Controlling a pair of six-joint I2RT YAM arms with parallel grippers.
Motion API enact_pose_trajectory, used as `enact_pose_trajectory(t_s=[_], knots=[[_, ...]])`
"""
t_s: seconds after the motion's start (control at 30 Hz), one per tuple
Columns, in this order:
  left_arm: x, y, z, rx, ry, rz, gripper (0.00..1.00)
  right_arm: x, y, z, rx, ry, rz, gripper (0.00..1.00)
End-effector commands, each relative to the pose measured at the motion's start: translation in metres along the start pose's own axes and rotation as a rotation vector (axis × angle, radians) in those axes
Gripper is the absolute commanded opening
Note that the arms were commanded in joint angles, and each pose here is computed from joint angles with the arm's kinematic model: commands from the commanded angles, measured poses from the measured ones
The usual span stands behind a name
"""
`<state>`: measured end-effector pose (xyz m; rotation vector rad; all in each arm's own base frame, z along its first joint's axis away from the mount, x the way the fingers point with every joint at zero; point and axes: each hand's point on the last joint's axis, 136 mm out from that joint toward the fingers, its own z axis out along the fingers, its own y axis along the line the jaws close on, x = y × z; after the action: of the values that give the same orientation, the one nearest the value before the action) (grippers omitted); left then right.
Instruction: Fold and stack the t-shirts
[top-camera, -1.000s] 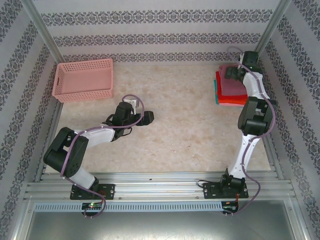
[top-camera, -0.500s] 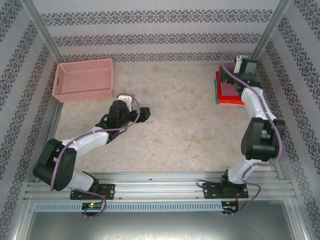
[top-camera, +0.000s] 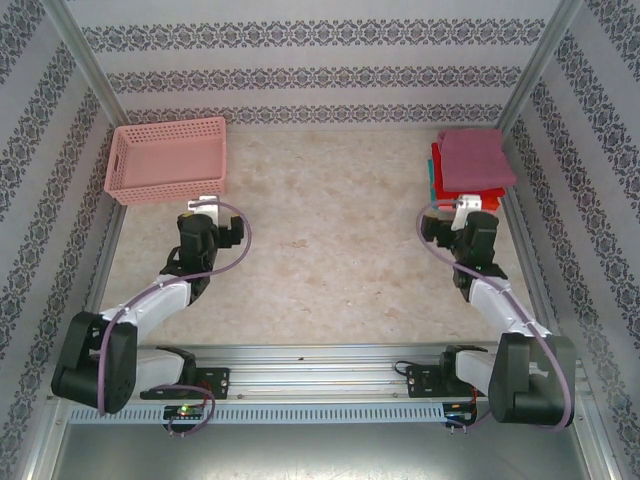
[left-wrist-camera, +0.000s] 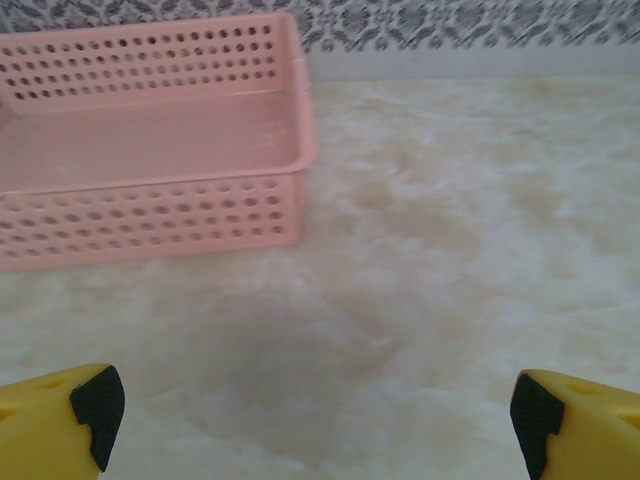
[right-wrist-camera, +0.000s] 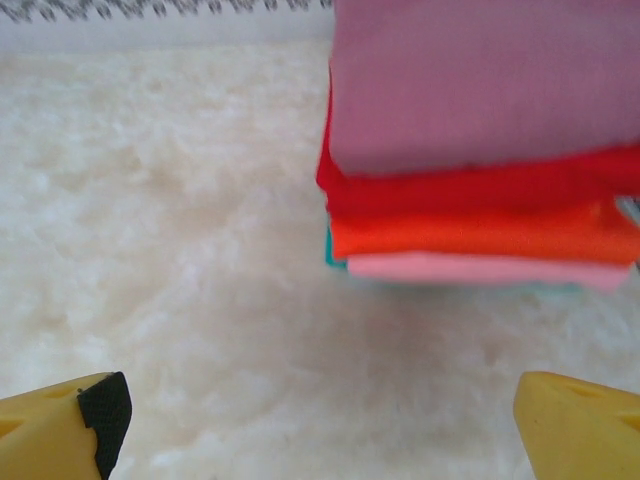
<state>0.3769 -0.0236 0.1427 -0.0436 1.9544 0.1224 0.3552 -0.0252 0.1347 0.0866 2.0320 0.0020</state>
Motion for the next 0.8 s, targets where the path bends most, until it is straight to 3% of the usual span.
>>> enact_pose_trajectory(t_s=[0.0, 0.17, 0.23, 0.3, 0.57, 0.7, 0.77], knots=[[0.001, 0.017, 0.01, -0.044, -0.113, 0.09, 1.0, -0.015, -0.003, 0.002, 0.028, -0.152, -0.01, 0.98], [0.03, 0.038, 0.037, -0.051, -0.028, -0.022, 1.0, -0.004, 0.002, 0.021, -0.011, -0.135, 0.039, 0.98], [0.043, 0.043, 0.043, -0.04, -0.036, -0.063, 1.0, -0.013, 0.004, 0.024, -0.03, -0.185, 0.082, 0.98], [0.043, 0.043, 0.038, -0.019, -0.086, -0.081, 1.0, -0.01, 0.008, 0.032, -0.044, -0.153, 0.074, 0.98], [0.043, 0.044, 0.042, -0.015, -0.057, -0.084, 1.0, 0.0, 0.022, 0.043, -0.111, -0.127, 0.031, 0.98], [0.043, 0.045, 0.042, -0.016, -0.059, -0.084, 1.0, 0.006, 0.03, 0.048, -0.113, -0.188, 0.0, 0.98], [0.043, 0.044, 0.042, -0.017, -0.058, -0.082, 1.0, 0.009, 0.029, 0.05, -0.096, -0.136, -0.013, 0.98]])
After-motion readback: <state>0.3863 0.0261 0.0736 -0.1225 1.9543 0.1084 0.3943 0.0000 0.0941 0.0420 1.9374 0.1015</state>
